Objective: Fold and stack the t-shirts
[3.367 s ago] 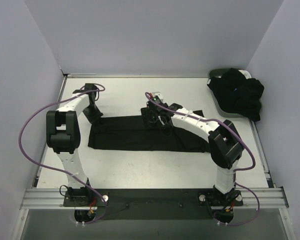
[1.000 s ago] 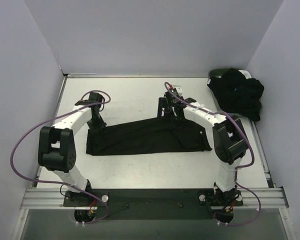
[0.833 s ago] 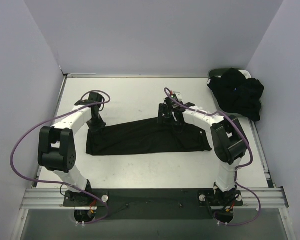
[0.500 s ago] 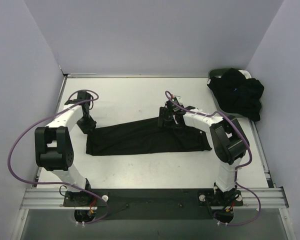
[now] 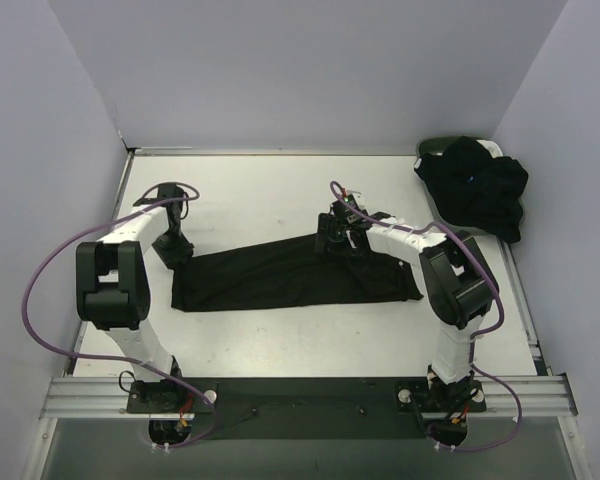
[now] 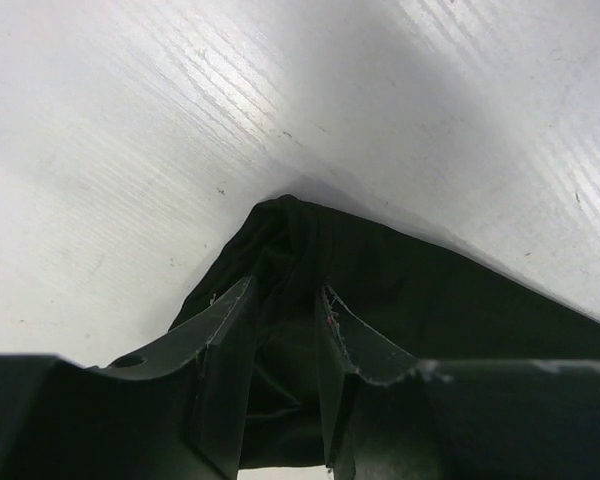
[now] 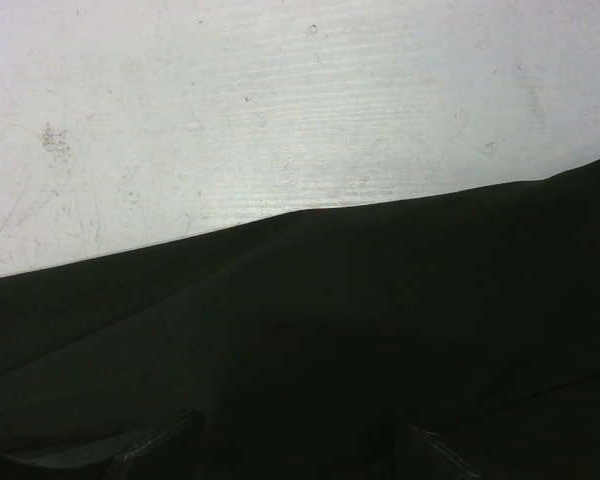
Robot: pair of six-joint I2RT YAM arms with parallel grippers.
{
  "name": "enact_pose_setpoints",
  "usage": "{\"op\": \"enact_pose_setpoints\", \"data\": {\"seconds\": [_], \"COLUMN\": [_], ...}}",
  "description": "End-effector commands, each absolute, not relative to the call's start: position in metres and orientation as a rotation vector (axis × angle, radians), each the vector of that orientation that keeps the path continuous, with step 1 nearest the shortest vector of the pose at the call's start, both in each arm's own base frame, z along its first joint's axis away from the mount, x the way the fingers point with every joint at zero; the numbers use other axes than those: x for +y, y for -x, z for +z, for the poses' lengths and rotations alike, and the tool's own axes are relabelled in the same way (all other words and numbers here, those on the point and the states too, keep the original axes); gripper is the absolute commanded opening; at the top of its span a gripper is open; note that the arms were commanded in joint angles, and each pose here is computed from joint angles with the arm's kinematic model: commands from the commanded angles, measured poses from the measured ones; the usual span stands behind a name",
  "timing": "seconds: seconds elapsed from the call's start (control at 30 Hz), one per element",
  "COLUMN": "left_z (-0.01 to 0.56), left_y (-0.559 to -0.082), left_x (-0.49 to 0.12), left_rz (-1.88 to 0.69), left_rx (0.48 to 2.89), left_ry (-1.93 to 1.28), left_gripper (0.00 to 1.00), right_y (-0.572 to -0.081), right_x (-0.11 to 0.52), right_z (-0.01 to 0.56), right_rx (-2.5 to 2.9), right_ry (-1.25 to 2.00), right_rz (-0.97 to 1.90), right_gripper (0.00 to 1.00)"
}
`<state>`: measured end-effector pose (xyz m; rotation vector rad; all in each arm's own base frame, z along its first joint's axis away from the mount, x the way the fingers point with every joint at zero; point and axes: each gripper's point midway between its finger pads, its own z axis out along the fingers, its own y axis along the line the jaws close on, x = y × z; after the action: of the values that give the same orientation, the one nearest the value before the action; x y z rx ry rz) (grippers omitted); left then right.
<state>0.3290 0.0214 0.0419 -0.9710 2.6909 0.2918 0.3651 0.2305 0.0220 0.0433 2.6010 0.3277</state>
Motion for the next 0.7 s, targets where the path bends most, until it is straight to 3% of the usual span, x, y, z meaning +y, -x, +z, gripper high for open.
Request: {"op": "enact_pose_setpoints", "data": {"seconds": [0.0, 0.4, 0.53, 0.63, 0.67], "left_z": [0.048, 0.048, 0.048, 0.047, 0.046], "left_y": [-0.343, -0.363, -0.366, -0.368, -0.369], "left_x": [0.036, 0.041, 0.038, 0.037, 0.038], "left_rz": [0.316, 0.32, 0.288, 0.282, 0.281], "left_rx": [2.644, 2.608, 2.6, 2.598, 2.597], "left_ry": [0.998, 0.993, 0.993, 0.99, 0.994], "left_gripper": [0.39, 0.26, 0.15, 0.0, 0.0], "right_y": [-0.364, -0.361, -0.361, -0.361, -0.361], "right_x": [0.234, 0.233, 0.232, 0.234, 0.234], "right_z": [0.022, 0.025, 0.023, 0.022, 0.022], "right_rx": [2.601, 2.591, 2.594, 2.596, 2.595], "right_ry": [-0.046, -0.043, -0.049, -0.05, -0.052], "right_rz": [0.353, 0.357, 0.356, 0.361, 0.363], "right_gripper": [0.75, 0.75, 0.75, 0.75, 0.75]}}
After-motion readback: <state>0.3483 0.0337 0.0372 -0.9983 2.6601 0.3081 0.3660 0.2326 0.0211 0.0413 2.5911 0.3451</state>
